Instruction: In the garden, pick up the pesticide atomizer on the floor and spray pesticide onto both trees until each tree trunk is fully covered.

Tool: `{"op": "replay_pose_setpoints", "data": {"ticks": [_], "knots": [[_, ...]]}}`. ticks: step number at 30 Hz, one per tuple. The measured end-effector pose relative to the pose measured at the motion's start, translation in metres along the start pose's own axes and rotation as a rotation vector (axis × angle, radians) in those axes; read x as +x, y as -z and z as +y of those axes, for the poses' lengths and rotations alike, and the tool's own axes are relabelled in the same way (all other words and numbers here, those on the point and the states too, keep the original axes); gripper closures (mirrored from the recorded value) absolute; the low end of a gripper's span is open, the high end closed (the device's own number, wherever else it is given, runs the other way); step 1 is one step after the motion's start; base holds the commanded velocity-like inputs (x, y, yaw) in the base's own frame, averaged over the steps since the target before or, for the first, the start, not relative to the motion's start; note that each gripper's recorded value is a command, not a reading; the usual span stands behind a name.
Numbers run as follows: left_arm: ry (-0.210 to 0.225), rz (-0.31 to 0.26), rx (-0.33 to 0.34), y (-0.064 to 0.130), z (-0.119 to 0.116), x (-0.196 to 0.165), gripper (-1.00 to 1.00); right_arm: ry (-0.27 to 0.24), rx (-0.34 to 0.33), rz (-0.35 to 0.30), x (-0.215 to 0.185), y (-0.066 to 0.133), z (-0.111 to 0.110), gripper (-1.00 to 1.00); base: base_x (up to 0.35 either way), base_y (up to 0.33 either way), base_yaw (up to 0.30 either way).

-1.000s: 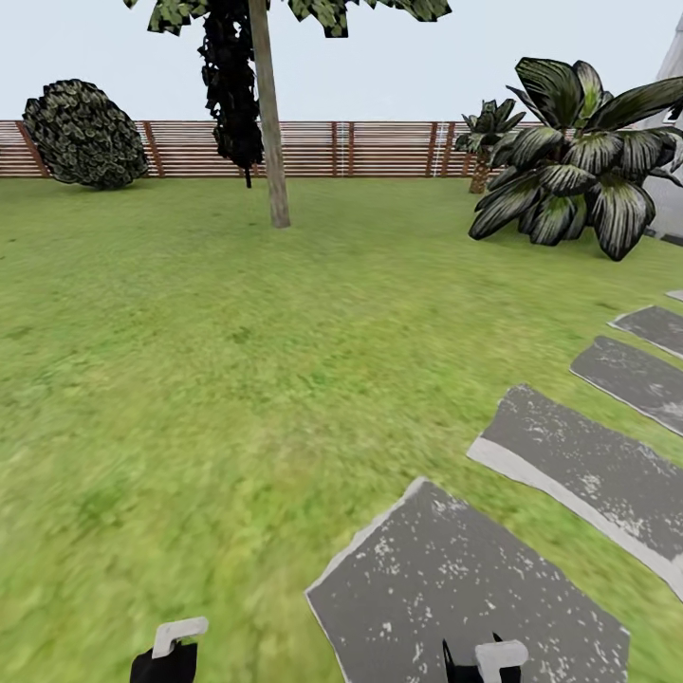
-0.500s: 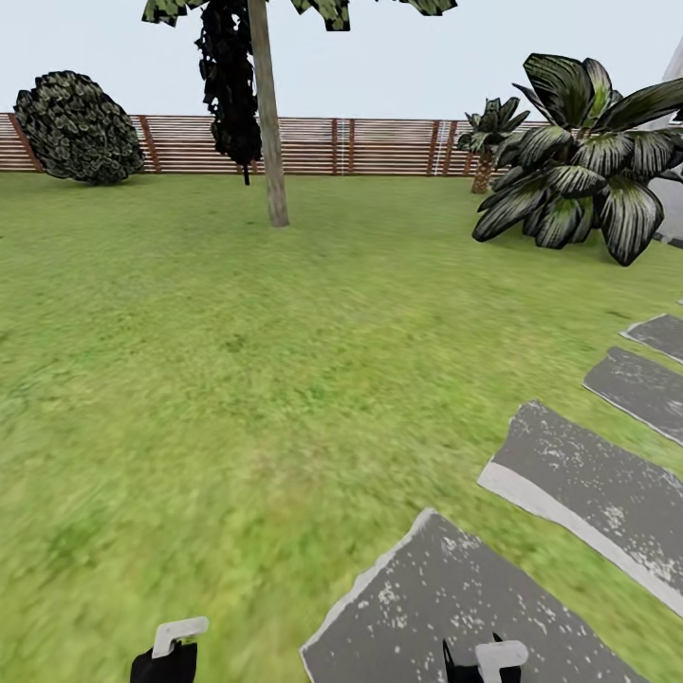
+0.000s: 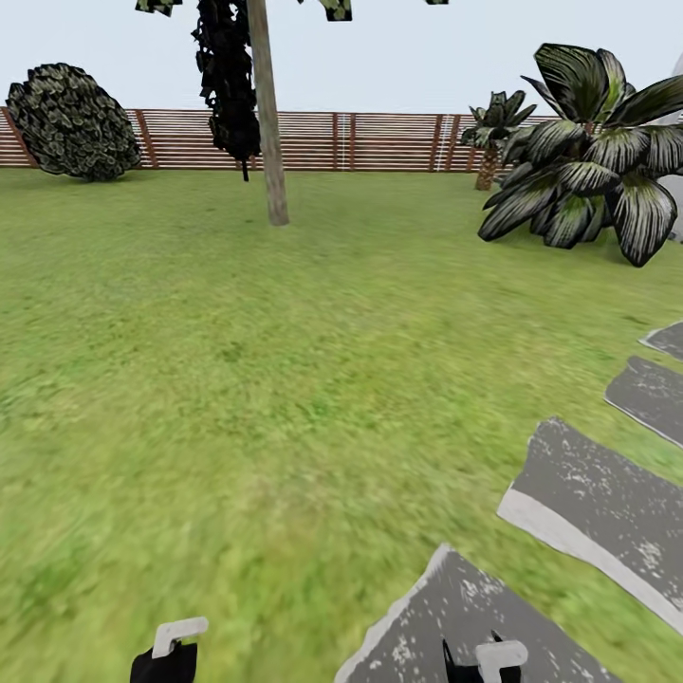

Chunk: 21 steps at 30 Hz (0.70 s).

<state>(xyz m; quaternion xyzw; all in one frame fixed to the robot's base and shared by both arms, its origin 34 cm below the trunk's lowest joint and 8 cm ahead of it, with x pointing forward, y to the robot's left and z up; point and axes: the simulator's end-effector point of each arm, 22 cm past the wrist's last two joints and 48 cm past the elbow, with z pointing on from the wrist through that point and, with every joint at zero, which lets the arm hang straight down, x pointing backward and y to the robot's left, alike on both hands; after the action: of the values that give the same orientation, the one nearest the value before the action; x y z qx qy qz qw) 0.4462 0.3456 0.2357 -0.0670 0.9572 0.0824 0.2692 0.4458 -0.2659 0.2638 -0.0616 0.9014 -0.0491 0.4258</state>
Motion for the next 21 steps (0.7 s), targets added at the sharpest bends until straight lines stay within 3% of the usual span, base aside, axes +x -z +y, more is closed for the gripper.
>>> {"op": "replay_pose_setpoints", "data": {"ticks": [21], "knots": [[0.0,0.0,0.0,0.0,0.0,0.0001,1.0,0.0,0.0,0.0,0.0,0.0,-0.0001,-1.0,0.292,0.188,0.0]]}}
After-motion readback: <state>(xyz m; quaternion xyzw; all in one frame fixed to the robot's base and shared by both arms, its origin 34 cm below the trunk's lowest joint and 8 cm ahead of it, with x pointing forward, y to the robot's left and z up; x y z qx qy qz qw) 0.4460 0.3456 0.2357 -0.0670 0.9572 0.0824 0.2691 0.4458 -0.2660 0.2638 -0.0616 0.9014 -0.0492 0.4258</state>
